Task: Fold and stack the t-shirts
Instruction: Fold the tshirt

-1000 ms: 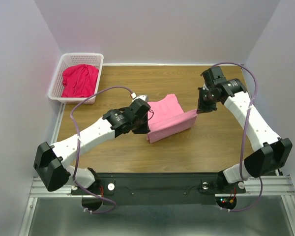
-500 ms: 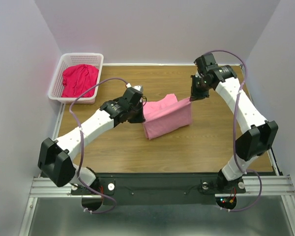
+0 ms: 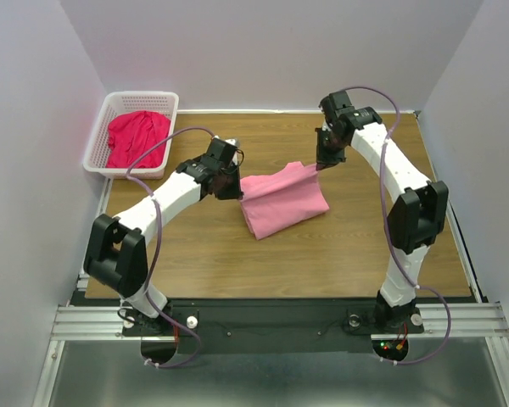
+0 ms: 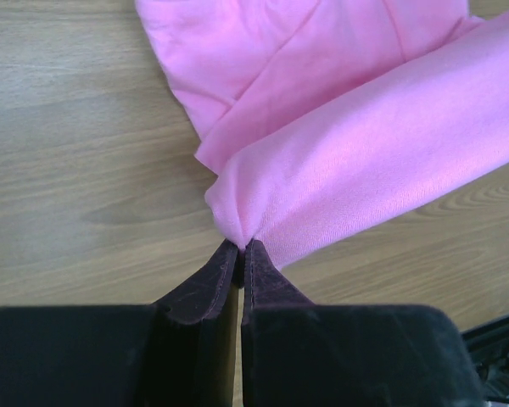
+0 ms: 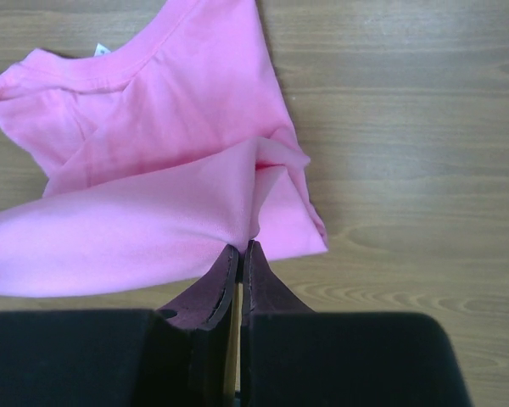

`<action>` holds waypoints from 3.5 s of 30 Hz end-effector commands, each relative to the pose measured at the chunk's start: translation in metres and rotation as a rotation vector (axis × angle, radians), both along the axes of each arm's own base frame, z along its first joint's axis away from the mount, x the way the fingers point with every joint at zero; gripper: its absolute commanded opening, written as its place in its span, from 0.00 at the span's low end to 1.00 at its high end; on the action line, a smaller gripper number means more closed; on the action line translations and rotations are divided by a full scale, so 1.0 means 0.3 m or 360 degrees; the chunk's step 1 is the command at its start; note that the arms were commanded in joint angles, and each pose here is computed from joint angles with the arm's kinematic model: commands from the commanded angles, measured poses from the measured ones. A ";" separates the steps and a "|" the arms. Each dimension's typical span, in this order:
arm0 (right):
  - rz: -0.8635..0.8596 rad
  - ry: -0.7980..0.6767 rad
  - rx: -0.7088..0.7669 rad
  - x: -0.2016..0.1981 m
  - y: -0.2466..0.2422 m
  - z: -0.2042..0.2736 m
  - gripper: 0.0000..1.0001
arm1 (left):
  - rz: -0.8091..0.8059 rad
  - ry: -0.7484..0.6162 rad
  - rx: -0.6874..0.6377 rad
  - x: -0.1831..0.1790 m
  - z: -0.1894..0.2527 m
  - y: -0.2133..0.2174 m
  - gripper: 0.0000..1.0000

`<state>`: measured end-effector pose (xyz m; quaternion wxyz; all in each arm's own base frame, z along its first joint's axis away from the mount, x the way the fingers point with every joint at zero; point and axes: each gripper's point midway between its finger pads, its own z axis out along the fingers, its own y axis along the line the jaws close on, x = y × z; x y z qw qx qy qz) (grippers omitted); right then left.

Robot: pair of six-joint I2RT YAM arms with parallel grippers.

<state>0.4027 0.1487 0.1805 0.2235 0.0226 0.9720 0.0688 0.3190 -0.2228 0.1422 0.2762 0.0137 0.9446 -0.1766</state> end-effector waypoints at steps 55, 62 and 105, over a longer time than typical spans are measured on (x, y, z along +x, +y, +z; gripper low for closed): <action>-0.0054 -0.0237 0.0450 0.060 0.056 -0.266 0.32 | -0.0078 -0.0359 -0.0010 0.432 -0.103 -0.108 0.36; -0.0108 -0.0030 0.0384 -0.077 -0.018 -0.491 0.28 | -0.0003 -0.0134 0.0162 0.454 -0.365 -0.044 0.30; 0.0316 -0.0567 0.1043 0.240 0.168 -0.035 0.26 | -0.0153 -0.0357 -0.0242 0.024 -0.106 -0.103 0.44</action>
